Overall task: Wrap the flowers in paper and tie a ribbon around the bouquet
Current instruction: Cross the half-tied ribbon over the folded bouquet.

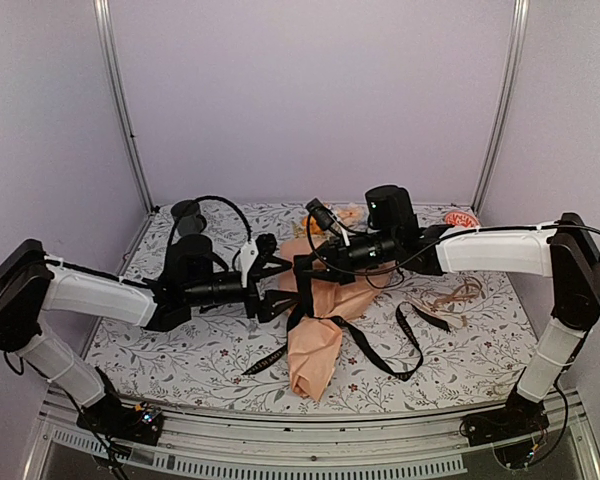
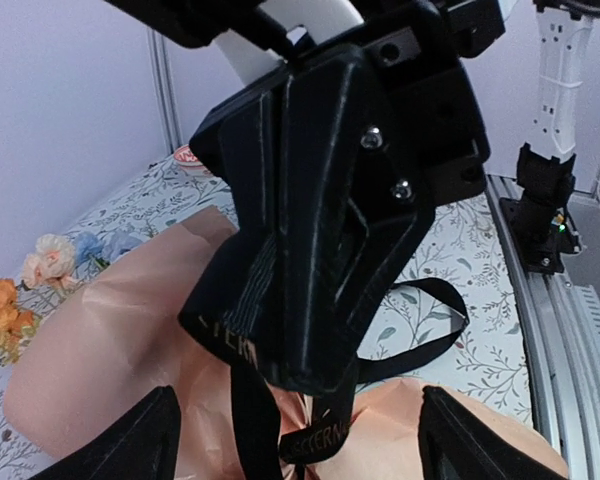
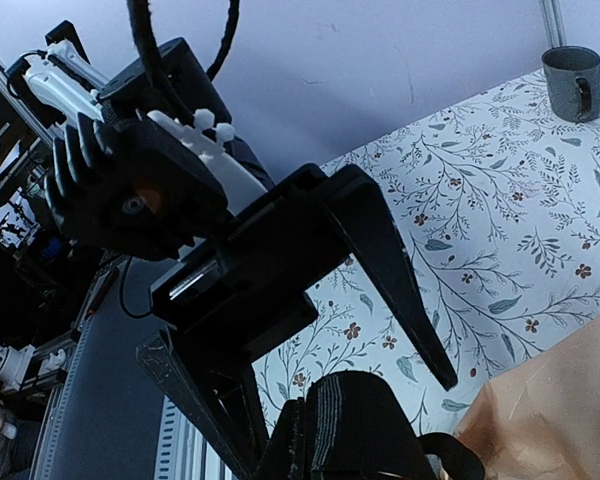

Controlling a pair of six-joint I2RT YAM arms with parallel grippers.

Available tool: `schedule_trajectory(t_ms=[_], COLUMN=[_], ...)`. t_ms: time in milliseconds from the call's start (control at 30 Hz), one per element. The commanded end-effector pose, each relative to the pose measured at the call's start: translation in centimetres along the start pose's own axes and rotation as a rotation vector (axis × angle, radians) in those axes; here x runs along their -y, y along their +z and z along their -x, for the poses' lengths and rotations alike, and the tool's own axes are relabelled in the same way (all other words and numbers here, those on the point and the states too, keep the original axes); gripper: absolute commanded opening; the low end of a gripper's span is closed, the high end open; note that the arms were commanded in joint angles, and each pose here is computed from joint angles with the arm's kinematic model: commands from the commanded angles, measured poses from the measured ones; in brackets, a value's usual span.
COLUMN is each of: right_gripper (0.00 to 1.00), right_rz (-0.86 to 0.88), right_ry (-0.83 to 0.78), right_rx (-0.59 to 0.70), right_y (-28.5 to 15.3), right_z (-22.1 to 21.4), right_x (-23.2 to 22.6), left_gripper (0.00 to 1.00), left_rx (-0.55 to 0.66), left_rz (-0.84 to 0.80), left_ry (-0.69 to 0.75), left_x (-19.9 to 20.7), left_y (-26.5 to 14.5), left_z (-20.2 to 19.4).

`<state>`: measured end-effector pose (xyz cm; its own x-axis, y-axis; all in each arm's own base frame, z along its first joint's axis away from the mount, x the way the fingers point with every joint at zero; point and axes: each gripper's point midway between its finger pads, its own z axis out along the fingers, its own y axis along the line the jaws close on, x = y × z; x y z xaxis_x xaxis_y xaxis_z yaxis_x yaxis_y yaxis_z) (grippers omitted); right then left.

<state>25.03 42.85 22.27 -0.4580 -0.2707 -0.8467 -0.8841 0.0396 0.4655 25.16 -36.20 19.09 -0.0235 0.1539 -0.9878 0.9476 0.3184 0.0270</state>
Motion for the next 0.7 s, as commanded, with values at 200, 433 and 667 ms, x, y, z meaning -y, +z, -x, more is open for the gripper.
schedule_trajectory(t_ms=[200, 433, 667], right_gripper=[0.00, 0.00, 0.00], right_rz=[0.052, 0.073, 0.061], right_ry=[-0.019, -0.030, -0.031], right_rx=[0.008, 0.005, -0.001], right_y=[-0.2, -0.3, -0.5], right_z=[0.2, 0.3, 0.2], right_x=[-1.1, -1.6, -1.5], left_gripper=[0.80, 0.71, 0.00], left_rx=[0.082, 0.107, 0.128], left_rz=[-0.181, -0.156, -0.204], left_ry=[0.049, 0.058, 0.038], left_x=[-0.5, -1.6, -0.4], left_y=[2.5, 3.1, 2.3], left_z=[0.2, -0.4, -0.4])
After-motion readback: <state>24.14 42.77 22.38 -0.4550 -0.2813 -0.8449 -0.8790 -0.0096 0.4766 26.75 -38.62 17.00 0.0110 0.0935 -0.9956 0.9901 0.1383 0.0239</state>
